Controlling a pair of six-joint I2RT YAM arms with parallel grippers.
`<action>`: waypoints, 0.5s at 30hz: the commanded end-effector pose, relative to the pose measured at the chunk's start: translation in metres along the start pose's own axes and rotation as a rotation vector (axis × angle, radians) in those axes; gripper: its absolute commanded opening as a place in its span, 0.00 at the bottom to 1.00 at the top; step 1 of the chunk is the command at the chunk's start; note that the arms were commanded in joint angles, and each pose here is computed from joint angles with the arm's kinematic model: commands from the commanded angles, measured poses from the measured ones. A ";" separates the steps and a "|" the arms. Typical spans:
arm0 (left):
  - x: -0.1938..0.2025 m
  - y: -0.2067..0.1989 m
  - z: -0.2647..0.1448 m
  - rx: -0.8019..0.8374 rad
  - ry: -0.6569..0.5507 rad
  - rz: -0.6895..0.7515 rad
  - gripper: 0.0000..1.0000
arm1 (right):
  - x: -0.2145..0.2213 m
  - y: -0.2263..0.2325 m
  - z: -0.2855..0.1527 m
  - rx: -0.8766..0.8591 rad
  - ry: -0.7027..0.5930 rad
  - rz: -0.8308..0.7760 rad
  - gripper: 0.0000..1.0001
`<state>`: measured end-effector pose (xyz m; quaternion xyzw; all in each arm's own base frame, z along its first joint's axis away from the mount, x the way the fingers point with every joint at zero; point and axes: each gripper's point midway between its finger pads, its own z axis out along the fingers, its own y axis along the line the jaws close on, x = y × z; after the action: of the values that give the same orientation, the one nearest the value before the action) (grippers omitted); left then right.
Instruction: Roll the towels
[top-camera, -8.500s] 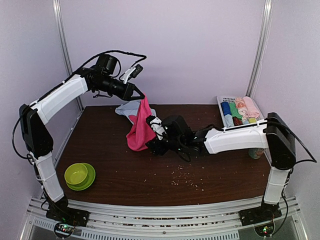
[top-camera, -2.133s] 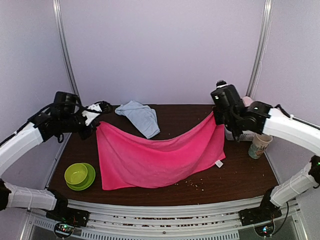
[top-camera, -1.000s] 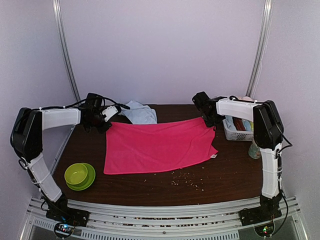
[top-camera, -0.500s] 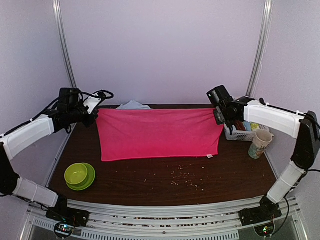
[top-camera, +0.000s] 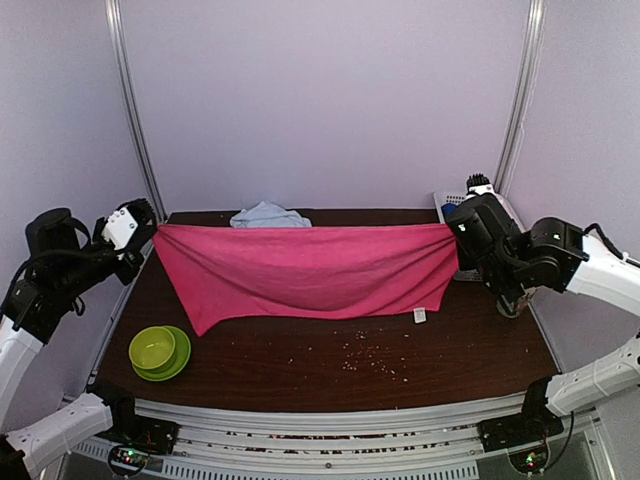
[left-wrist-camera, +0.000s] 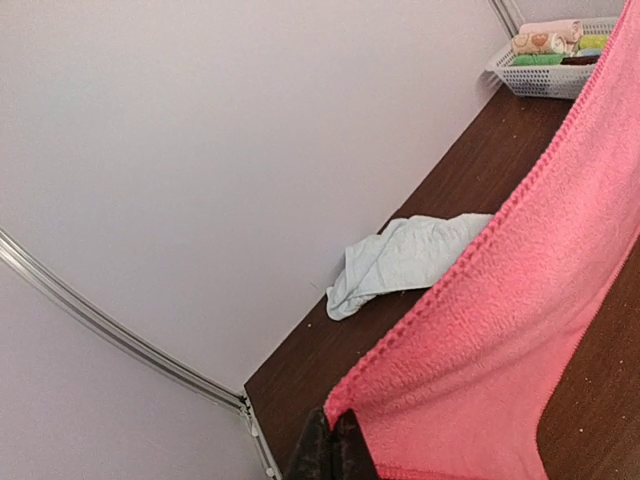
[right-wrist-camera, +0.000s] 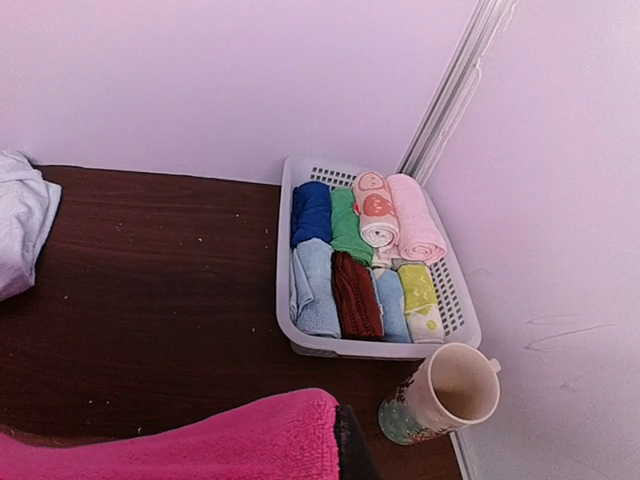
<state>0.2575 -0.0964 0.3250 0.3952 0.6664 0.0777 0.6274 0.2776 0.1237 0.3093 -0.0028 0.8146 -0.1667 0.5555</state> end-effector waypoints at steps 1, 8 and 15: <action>-0.002 -0.003 -0.006 0.028 0.000 -0.021 0.00 | -0.003 -0.030 -0.015 0.116 -0.040 0.018 0.00; 0.049 -0.018 0.070 0.113 0.201 -0.049 0.00 | 0.012 -0.016 0.033 0.230 0.066 -0.084 0.00; 0.079 -0.011 0.160 0.155 0.351 -0.053 0.00 | 0.041 0.021 0.131 0.284 0.241 -0.200 0.00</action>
<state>0.3522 -0.1173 0.1966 0.4307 0.7884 0.0421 0.4372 0.3423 0.0954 0.2403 0.0198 0.8311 -0.3260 0.4501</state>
